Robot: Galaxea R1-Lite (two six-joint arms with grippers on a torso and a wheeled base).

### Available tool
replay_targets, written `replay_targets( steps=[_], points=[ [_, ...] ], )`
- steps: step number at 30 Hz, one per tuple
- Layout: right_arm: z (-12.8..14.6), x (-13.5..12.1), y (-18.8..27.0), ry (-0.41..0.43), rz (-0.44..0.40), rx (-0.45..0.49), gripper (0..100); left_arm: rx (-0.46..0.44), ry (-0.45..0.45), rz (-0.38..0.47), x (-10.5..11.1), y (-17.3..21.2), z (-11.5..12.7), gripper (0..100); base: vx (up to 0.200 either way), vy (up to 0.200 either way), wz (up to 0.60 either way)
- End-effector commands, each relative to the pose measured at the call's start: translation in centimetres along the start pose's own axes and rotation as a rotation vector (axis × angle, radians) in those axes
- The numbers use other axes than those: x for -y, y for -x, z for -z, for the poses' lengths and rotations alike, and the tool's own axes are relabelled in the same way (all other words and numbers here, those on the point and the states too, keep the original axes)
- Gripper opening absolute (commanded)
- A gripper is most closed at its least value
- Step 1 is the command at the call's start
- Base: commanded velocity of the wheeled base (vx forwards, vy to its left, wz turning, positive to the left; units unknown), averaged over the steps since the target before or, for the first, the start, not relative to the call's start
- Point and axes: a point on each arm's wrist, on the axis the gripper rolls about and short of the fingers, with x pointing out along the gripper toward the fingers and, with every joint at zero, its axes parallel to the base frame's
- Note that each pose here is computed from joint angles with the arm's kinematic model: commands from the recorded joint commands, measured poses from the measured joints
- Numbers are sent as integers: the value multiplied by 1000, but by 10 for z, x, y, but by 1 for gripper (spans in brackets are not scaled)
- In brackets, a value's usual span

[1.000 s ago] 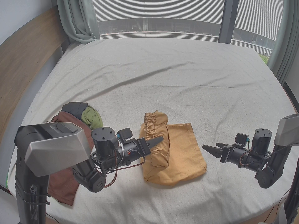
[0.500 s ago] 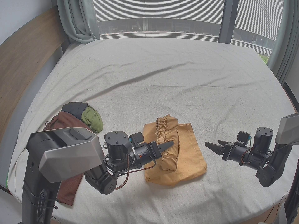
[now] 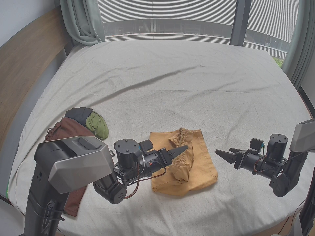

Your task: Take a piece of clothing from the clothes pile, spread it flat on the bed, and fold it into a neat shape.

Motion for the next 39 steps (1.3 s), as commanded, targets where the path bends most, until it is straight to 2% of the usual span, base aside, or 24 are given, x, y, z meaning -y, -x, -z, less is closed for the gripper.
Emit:
replay_targets(
  steps=[1, 12, 20, 28, 32, 35, 39],
  points=[
    [1, 1, 0, -2, 1, -3, 100, 15, -5, 0, 0, -1, -2, 100, 0, 0, 0],
    [6, 0, -1, -5, 3, -24, 100, 77, -50, -7, 12, 16, -14, 100, 0, 0, 0],
    [7, 0, 0, -6, 2, -28, 100, 121, -95, -36, 21, 41, -36, 100, 0, 0, 0],
    [8, -1, -1, -6, -1, -34, 100, 149, -201, -111, 18, 81, -55, 100, 0, 0, 0],
    [10, -4, -2, -5, -9, -40, 100, 142, -245, -121, 21, 102, -61, 100, 0, 0, 0],
    [11, -5, -2, -5, -11, -44, 100, 157, -331, -166, 21, 128, -71, 100, 0, 0, 0],
    [13, -5, 0, -10, -6, -56, 100, 134, -406, -196, 15, 153, -76, 100, 0, 0, 0]
  ],
)
